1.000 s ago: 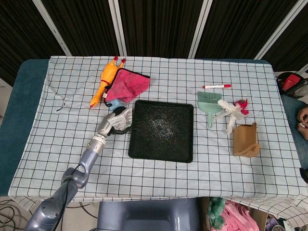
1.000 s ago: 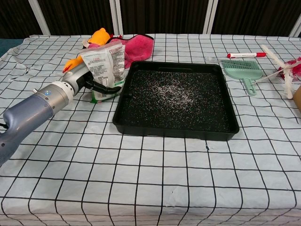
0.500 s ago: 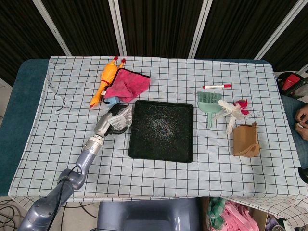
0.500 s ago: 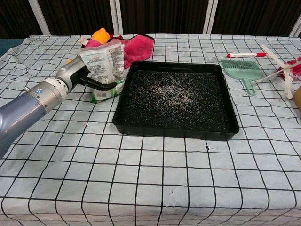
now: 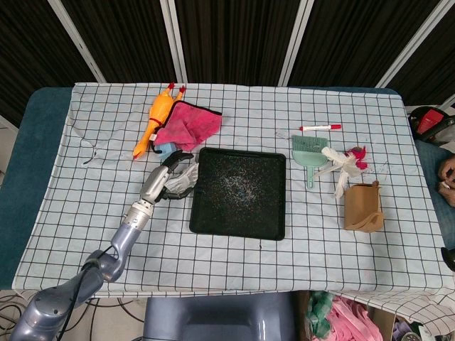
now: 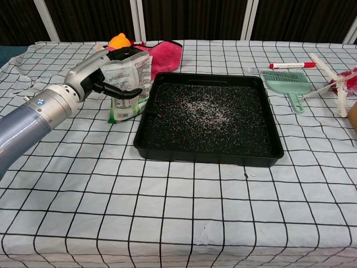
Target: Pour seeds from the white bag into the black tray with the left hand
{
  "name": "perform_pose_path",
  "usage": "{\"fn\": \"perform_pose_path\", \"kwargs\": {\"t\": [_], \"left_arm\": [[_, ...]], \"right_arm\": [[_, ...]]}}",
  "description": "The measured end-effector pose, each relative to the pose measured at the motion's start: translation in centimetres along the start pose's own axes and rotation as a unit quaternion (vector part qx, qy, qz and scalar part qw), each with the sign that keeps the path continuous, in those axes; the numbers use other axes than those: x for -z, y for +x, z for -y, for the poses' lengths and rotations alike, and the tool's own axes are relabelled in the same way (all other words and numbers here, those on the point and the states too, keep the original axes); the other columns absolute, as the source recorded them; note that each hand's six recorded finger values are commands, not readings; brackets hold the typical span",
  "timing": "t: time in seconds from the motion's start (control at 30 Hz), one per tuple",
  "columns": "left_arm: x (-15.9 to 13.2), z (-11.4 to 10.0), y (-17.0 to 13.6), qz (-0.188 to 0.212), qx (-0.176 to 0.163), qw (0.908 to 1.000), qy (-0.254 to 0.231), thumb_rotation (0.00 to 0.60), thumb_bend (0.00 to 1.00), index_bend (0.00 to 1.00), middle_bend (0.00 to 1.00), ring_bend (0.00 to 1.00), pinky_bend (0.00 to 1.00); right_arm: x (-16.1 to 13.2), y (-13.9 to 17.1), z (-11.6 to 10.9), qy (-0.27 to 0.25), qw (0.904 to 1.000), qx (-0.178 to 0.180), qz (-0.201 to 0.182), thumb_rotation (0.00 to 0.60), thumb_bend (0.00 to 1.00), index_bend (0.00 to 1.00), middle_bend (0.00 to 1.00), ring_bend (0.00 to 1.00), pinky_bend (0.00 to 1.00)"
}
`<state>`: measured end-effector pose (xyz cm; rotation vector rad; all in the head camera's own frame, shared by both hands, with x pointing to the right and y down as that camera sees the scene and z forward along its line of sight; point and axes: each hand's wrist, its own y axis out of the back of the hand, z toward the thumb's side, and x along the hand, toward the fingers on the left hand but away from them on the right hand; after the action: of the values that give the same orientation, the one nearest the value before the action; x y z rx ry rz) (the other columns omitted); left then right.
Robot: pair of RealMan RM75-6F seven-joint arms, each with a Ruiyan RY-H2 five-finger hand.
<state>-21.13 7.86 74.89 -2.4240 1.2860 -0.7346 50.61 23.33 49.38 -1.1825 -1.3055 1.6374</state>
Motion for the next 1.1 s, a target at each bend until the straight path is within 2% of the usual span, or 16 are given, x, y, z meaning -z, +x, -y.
{"fn": "perform_pose_path", "kwargs": {"t": [0.37,0.57,0.67,0.73,0.87,1.0,1.1], "left_arm": [[-3.5,-1.2,-2.5,0.035,-0.009,0.9993,0.006,0.6,0.3,0.12,0.07,0.0,0.04],[-6.1,-3.0,-4.6,0.041,-0.015,0.9989,0.018,0.6,0.3,0.15,0.09,0.0,0.04],[-7.3,-4.6,-5.6,0.04,-0.026,0.9974,0.054,0.6,0.3,0.18,0.1,0.0,0.04],[-7.6,-6.1,-6.1,0.032,-0.035,0.9935,0.104,0.6,0.3,0.19,0.11,0.0,0.04],[-8.3,-8.9,-7.4,0.012,-0.049,0.9767,0.208,0.6,0.3,0.2,0.14,0.0,0.04],[-8.8,-12.2,-9.5,-0.022,-0.058,0.9474,0.314,0.6,0.3,0.2,0.17,0.0,0.04],[-8.7,-14.7,-11.9,-0.059,-0.056,0.9296,0.359,0.6,0.3,0.19,0.15,0.0,0.04]], "right_arm": [[-0.1,0.1,-0.1,-0.001,1.0,0.001,0.0,0.6,0.19,0.27,0.04,0.15,0.29],[-0.3,0.3,-0.1,-0.002,1.0,0.0,-0.004,0.6,0.19,0.27,0.04,0.15,0.29],[-0.3,0.3,-0.1,0.0,1.0,-0.001,-0.004,0.6,0.19,0.27,0.04,0.15,0.29],[-0.4,0.3,-0.1,0.0,1.0,-0.002,-0.004,0.6,0.19,0.27,0.04,0.15,0.29],[-0.4,0.3,0.0,0.003,1.0,-0.005,-0.005,0.6,0.19,0.27,0.04,0.15,0.29],[-0.5,0.4,0.2,0.008,0.9999,-0.013,-0.007,0.6,0.19,0.27,0.04,0.15,0.29],[-0.6,0.4,0.4,0.012,0.9997,-0.019,-0.01,0.6,0.19,0.27,0.04,0.15,0.28]]}}
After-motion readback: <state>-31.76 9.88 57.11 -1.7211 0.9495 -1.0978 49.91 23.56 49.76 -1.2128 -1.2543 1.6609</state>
